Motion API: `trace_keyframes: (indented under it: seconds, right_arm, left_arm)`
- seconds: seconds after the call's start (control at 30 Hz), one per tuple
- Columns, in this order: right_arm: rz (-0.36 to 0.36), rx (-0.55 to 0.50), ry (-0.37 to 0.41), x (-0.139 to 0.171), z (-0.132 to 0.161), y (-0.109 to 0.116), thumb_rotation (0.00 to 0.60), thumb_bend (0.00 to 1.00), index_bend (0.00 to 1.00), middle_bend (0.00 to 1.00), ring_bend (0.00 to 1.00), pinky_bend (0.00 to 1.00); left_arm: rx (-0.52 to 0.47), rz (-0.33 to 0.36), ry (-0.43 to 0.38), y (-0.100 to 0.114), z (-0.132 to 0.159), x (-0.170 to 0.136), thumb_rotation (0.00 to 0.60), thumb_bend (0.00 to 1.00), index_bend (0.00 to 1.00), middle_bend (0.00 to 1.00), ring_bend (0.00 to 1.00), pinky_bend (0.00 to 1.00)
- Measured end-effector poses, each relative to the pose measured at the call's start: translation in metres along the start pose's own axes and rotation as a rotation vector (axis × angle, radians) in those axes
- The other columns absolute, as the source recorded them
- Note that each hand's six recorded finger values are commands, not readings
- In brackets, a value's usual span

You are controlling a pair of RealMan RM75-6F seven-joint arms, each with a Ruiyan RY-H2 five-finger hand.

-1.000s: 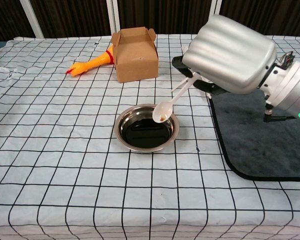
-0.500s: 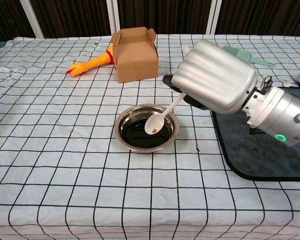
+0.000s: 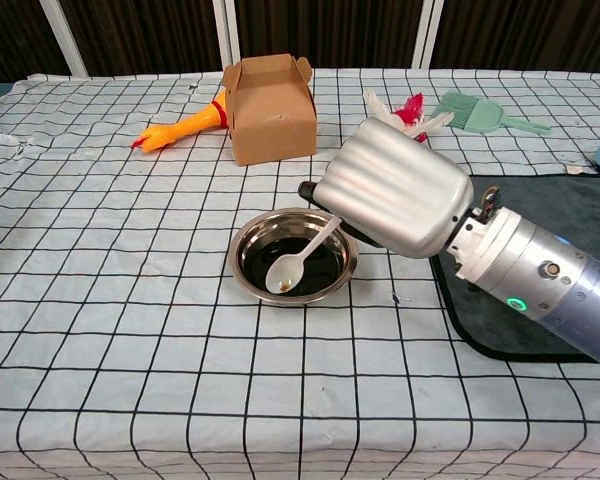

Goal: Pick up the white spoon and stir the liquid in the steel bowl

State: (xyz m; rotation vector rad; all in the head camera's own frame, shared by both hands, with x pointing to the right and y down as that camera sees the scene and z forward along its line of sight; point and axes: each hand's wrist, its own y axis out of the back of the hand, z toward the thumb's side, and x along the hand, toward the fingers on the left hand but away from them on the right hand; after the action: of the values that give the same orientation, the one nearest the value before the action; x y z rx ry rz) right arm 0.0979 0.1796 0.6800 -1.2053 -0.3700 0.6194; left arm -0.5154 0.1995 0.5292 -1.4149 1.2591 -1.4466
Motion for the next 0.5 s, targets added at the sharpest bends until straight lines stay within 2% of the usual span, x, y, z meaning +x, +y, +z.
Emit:
trace_keyframes:
  seconds: [0.5]
  right_arm:
    - [0.029, 0.013, -0.036, -0.010, -0.005, -0.019, 0.600, 0.43, 0.71, 0.88, 1.00, 1.00]
  left_arm:
    - [-0.004, -0.005, -0.001, 0.000, 0.000, 0.000, 0.600, 0.32, 0.10, 0.01, 0.00, 0.00]
